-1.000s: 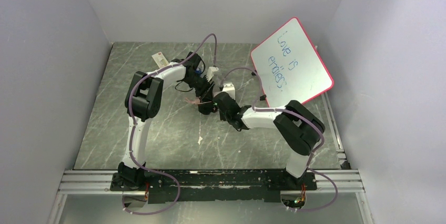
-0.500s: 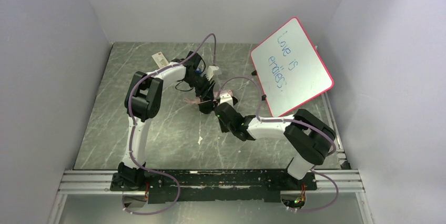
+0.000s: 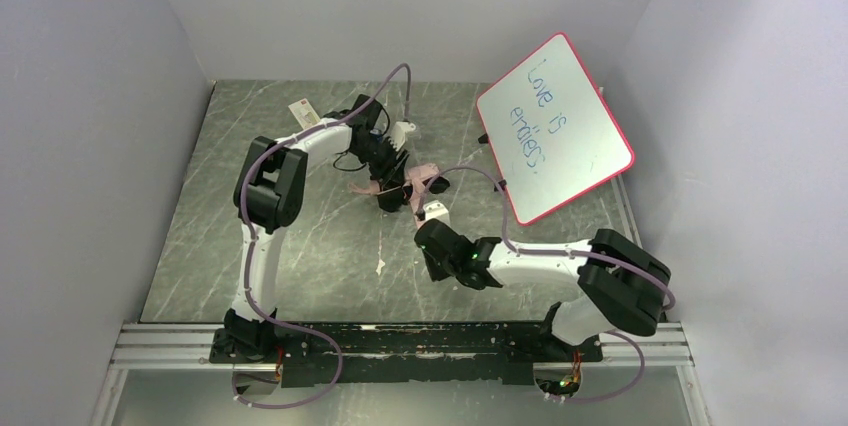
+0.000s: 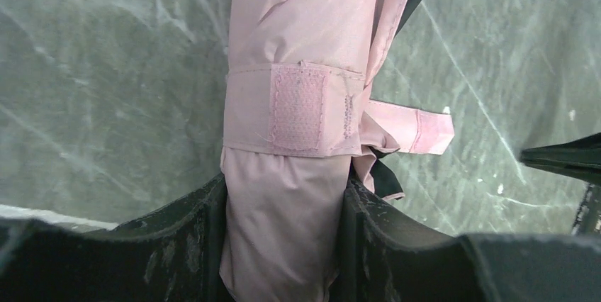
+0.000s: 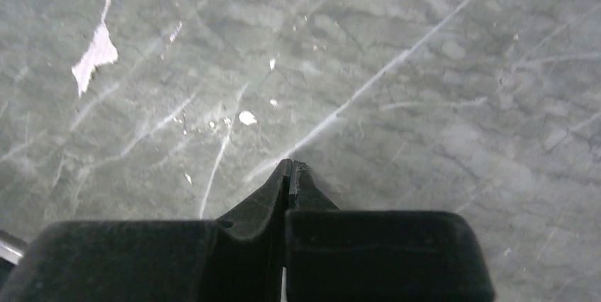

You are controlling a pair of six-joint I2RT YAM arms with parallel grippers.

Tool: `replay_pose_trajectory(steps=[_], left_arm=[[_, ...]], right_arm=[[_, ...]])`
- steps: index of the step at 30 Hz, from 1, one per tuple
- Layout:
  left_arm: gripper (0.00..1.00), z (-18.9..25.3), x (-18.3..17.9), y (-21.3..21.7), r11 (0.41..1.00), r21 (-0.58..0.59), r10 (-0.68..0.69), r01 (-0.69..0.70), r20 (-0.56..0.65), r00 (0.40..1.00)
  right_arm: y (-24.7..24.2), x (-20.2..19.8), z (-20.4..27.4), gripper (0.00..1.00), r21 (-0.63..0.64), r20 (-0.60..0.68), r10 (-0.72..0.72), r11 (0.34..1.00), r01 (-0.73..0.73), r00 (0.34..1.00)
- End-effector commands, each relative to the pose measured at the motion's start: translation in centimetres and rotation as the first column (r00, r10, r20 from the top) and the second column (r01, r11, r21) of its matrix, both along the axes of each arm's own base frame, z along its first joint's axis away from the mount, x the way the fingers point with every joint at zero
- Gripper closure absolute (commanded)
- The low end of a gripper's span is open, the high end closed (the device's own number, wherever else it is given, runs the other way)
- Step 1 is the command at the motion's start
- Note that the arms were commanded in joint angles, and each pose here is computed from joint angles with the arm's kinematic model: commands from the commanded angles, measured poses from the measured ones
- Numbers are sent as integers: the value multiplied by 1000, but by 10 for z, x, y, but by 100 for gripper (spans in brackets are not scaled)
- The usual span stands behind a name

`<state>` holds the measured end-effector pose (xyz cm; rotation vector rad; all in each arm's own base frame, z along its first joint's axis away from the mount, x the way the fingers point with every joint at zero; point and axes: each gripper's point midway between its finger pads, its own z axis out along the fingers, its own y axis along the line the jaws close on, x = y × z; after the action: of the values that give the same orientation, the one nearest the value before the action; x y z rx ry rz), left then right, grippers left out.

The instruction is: Put away the umbrella

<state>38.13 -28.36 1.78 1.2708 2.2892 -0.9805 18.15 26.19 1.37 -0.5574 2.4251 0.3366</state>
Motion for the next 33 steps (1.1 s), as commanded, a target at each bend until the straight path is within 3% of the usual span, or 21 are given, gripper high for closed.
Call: replay_pose_trajectory(steps=[1, 8, 11, 14, 17, 23, 28, 33], left_arm=[[95, -85, 15, 74, 923, 367, 93, -117, 84, 992], [95, -83, 4, 70, 909, 405, 44, -96, 137, 990], [95, -85, 1, 70, 904, 417, 34, -94, 149, 988], [95, -86, -1, 70, 900, 425, 31, -95, 155, 987], [95, -84, -1, 71, 899, 425, 36, -105, 166, 986], [95, -83, -1, 73, 889, 437, 53, -136, 198, 979], [95, -81, -4, 74, 878, 453, 50, -154, 234, 971], [95, -82, -6, 76, 865, 475, 40, -163, 260, 965]], right_arm=[[-20, -17, -6, 100, -59, -62, -17, 998, 13, 998], [-18, 15, 29, 99, 37, 56, -119, 992, 117, 991], [-24, 31, 40, 74, 120, 44, -209, 972, 202, 977], [-36, 49, 49, 63, 209, 7, -348, 917, 339, 938], [-38, 56, 52, 60, 305, -79, -448, 839, 450, 890], [-26, 58, 56, 51, 499, -288, -578, 590, 635, 763], [-28, 68, 59, 51, 524, -415, -681, 363, 770, 604], [-19, 77, 57, 52, 534, -487, -704, 227, 814, 516]])
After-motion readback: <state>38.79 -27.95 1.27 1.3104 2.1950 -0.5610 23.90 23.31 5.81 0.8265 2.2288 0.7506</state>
